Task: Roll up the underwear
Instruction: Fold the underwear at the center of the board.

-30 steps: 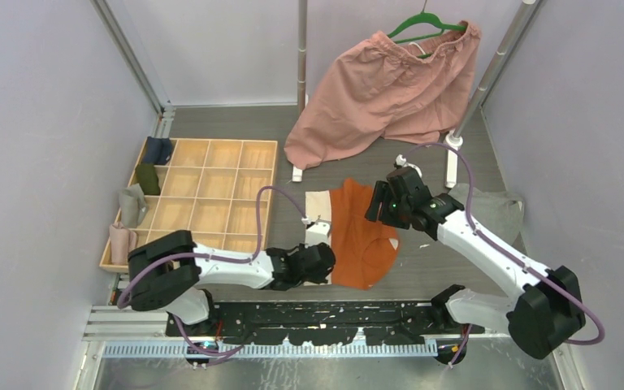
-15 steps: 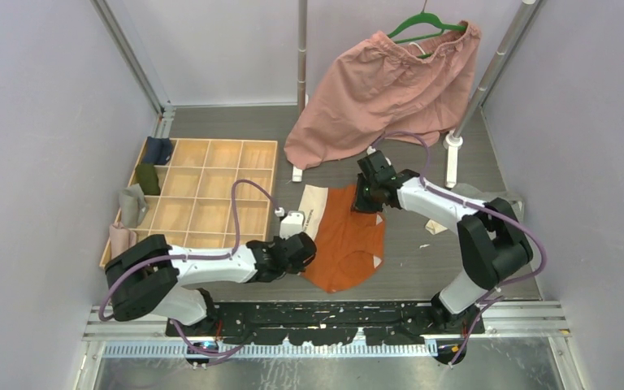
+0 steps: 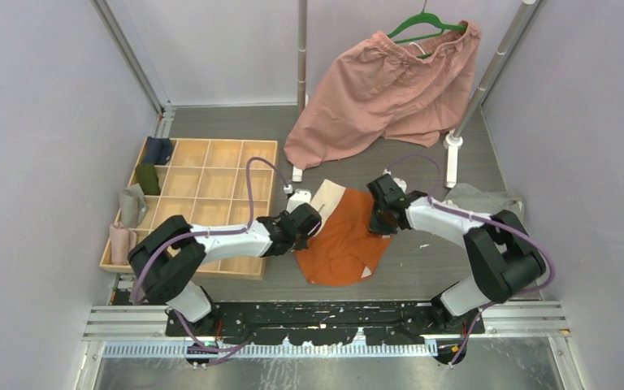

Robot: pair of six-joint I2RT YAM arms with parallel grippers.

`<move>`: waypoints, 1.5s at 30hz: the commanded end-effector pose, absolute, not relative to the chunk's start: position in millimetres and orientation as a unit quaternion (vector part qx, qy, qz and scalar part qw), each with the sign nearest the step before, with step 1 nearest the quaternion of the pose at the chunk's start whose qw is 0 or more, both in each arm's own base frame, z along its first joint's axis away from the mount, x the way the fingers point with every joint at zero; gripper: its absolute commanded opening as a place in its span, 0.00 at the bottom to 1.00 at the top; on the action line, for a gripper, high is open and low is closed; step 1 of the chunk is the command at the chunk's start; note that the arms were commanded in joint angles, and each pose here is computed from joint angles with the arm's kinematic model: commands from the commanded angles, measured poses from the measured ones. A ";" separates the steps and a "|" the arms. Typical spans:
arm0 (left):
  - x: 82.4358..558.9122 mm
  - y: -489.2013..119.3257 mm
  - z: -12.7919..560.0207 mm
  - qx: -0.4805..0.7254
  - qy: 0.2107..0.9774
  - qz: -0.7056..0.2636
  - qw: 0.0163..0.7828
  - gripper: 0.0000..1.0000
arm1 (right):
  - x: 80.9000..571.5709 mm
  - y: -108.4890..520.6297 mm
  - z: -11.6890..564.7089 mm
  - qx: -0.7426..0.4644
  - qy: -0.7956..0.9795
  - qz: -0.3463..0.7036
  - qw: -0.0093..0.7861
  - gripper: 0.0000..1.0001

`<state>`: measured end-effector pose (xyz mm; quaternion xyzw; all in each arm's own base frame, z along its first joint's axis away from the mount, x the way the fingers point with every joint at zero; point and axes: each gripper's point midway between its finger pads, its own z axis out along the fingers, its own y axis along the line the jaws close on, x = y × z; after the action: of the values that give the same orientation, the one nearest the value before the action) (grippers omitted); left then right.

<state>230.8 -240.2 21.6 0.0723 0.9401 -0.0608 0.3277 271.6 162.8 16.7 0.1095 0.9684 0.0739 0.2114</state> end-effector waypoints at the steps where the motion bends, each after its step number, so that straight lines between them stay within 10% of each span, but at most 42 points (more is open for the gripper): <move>1: 241.8 -247.5 15.2 0.109 0.941 -0.049 0.317 0.01 | 229.4 147.6 14.1 0.142 0.968 0.078 0.194 0.12; 7: 259.6 -266.8 12.7 0.131 0.941 -0.055 0.308 0.01 | 191.0 141.6 47.2 0.153 0.958 0.106 0.219 0.17; 15: 272.2 -279.4 49.9 0.147 0.923 -0.080 0.347 0.01 | 237.8 112.1 139.0 0.156 0.906 0.084 0.384 0.53; 26: 262.1 -266.3 58.5 0.133 0.919 -0.100 0.358 0.01 | 307.0 101.1 87.1 0.158 0.943 0.043 0.288 0.58; 45: 361.9 -388.9 120.9 0.221 0.868 -0.267 0.355 0.53 | 306.6 70.9 30.1 0.207 0.954 0.104 0.191 0.66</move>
<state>362.4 -363.1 135.5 0.1687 0.8743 -0.2311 0.3921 305.6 58.4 36.5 0.2249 0.9504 0.0658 0.2045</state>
